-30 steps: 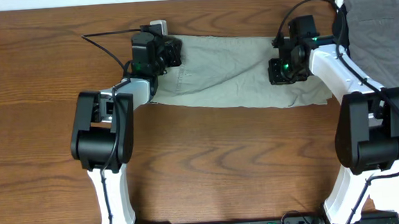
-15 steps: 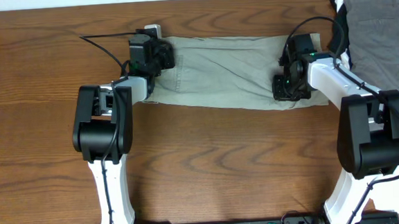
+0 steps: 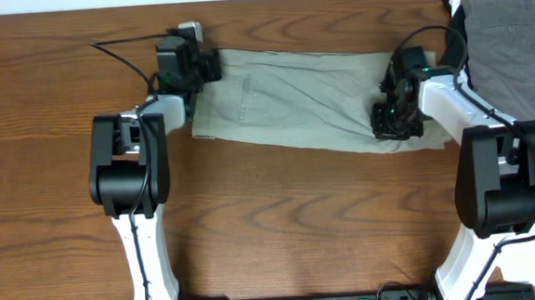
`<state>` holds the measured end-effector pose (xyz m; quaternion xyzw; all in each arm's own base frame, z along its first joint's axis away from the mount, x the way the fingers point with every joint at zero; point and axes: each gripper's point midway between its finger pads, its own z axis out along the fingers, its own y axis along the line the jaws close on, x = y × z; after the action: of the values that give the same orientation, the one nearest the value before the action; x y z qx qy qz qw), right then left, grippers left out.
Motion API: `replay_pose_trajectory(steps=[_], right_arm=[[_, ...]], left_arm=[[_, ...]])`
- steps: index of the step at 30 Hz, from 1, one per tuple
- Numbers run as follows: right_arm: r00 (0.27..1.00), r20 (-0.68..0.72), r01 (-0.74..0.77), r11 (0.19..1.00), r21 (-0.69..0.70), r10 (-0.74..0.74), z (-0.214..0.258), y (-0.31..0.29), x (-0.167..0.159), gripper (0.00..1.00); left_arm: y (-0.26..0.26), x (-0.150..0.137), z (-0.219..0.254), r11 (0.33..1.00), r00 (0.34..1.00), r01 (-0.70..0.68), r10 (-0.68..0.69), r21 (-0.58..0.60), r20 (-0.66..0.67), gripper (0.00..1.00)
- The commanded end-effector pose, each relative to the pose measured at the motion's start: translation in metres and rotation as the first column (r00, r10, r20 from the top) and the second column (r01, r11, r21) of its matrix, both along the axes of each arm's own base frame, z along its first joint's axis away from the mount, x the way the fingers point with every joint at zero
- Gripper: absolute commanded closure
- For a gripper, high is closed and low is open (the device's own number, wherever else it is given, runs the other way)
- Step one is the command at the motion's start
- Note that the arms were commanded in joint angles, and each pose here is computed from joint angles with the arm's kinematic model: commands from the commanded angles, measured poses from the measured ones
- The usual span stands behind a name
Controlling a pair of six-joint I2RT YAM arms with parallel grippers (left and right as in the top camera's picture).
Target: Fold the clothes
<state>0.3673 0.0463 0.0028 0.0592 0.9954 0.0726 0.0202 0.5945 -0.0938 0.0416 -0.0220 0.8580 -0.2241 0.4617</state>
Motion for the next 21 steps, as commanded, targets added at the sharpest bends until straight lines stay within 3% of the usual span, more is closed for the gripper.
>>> replay_pose_trajectory(steps=[1,4,8,14,21], right_arm=[[0.996,0.076,-0.055,0.998,0.022,0.053,0.031,-0.001,0.022,0.86],[0.986,0.156,-0.059,0.998,0.021,0.055,0.068,0.001,0.038,0.92],[0.968,0.242,-0.068,0.998,0.018,0.061,0.095,0.002,0.052,0.99],[0.938,0.330,-0.112,0.994,-0.002,0.106,0.090,0.003,0.076,0.99],[0.900,0.421,-0.121,0.993,-0.003,0.112,0.068,0.010,0.114,0.99]], left_arm=[[-0.004,0.008,0.084,0.998,0.992,0.023,-0.017,-0.052,0.126,0.81],[-0.003,-0.004,0.118,0.998,0.993,0.020,-0.013,-0.059,0.117,0.81],[-0.003,-0.031,0.126,0.998,1.000,0.015,-0.015,-0.053,-0.006,0.81],[-0.021,-0.075,0.077,0.998,0.962,0.042,-0.051,-0.038,-0.269,0.81],[-0.064,-0.097,0.025,0.992,0.914,0.124,-0.124,-0.027,-0.386,0.81]])
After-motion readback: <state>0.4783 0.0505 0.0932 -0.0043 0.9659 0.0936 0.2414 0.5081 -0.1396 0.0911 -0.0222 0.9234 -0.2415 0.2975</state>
